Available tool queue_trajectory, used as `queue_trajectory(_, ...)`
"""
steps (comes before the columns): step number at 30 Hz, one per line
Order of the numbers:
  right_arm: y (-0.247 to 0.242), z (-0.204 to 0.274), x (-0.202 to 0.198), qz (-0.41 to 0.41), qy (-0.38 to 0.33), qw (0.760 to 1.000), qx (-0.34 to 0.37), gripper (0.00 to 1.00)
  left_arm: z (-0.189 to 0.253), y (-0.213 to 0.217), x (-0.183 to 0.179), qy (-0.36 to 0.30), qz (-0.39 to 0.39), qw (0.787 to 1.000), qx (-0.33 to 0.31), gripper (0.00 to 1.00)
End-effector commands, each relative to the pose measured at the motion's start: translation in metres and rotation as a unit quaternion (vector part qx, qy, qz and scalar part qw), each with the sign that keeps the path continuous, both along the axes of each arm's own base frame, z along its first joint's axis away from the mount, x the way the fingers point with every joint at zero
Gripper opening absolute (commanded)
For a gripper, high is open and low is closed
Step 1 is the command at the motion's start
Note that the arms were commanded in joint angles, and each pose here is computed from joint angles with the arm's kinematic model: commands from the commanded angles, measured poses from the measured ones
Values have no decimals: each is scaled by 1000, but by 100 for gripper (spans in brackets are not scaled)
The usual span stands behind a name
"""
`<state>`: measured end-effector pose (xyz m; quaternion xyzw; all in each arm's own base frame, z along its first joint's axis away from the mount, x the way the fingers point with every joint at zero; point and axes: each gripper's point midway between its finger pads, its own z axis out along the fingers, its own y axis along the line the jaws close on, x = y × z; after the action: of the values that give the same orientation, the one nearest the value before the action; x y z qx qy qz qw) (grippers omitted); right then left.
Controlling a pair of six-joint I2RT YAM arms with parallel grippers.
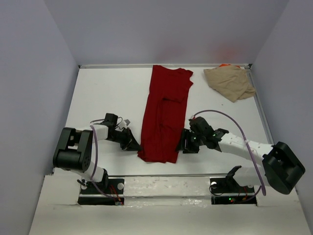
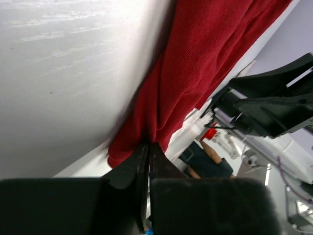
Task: Fold and stack the t-shirts
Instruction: Fold the tshirt
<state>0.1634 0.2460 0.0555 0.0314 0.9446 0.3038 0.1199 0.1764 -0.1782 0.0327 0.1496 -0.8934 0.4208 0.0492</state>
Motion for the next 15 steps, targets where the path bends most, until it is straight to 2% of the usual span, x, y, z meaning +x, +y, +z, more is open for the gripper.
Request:
queue_trajectory(1, 2, 4, 2, -1, -3, 1000, 21, 57, 17, -8, 1, -15, -3, 999, -39, 6)
queue_trajectory(2, 1, 3, 0, -3, 0, 1000, 23, 57, 15, -8, -1, -12, -3, 999, -39, 0)
queue_trajectory(12, -4, -26, -6, 16, 28, 999, -14, 57, 21, -8, 5, -26, -5, 999, -33, 0)
queue_trajectory(15, 1, -32, -8, 24, 41, 999, -5, 56, 24, -7, 7, -31, -6, 999, -28, 0)
